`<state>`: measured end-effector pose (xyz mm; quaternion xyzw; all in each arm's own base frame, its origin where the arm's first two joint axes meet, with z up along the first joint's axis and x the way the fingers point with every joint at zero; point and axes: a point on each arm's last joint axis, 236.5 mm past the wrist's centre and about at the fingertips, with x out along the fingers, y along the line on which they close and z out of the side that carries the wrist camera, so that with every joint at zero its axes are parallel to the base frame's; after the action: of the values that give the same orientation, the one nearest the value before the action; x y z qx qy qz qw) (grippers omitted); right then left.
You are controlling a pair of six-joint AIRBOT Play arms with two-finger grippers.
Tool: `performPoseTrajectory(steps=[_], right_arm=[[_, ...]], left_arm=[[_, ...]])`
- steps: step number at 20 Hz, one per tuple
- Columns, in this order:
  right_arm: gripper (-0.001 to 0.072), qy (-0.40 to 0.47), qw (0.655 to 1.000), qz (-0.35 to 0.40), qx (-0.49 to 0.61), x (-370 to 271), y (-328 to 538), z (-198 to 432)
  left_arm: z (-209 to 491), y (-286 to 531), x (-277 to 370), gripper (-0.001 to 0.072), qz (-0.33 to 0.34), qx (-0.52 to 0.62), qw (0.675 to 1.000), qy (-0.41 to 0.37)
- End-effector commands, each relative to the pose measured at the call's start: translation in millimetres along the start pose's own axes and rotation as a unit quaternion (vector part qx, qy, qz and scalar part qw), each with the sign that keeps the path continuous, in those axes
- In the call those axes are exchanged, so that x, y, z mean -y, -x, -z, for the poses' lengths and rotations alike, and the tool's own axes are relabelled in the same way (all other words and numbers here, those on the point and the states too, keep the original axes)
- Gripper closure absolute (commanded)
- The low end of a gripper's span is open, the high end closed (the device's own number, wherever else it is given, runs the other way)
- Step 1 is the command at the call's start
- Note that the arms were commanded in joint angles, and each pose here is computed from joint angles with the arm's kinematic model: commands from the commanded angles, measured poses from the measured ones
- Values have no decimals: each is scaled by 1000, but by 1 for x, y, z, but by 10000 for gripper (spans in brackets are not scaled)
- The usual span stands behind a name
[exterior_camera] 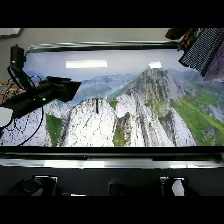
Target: Fold the clothes and pants, and hang the long-sleeved shirts on hangers.
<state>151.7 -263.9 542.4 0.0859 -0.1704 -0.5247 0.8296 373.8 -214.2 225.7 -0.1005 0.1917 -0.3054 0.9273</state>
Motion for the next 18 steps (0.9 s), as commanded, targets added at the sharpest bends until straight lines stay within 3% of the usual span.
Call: performPoseTrajectory(steps=[1,3,6,7,9,14,15,16,17,18], right_arm=[[279,-79,958,-233,-148,-120,11,72],[323,-54,900,-359,-242,-193,35,136],[333,107,818,-436,-360,-242,87,249],[386,173,777,-456,-397,-246,114,285],[430,228,720,-492,-434,-251,164,329],[440,310,583,-547,-514,-204,289,416],[497,319,564,-550,-528,-192,306,430],[623,329,545,-551,-540,-181,321,443],[686,338,529,-551,-550,-172,332,453],[686,344,517,-551,-558,-166,340,460]], left_arm=[[-1,0,0,156,-1,1,999,54],[-1,1,0,161,0,1,999,54],[-1,3,0,178,0,1,999,54],[0,5,-2,184,-2,-5,998,55],[11,17,-14,329,-11,-34,997,63],[83,69,-75,337,-107,-200,971,70],[96,79,-84,453,-123,-232,963,65],[105,86,-90,658,-133,-253,956,58],[109,91,-96,688,-142,-263,953,53],[109,91,-98,689,-146,-264,952,50]])
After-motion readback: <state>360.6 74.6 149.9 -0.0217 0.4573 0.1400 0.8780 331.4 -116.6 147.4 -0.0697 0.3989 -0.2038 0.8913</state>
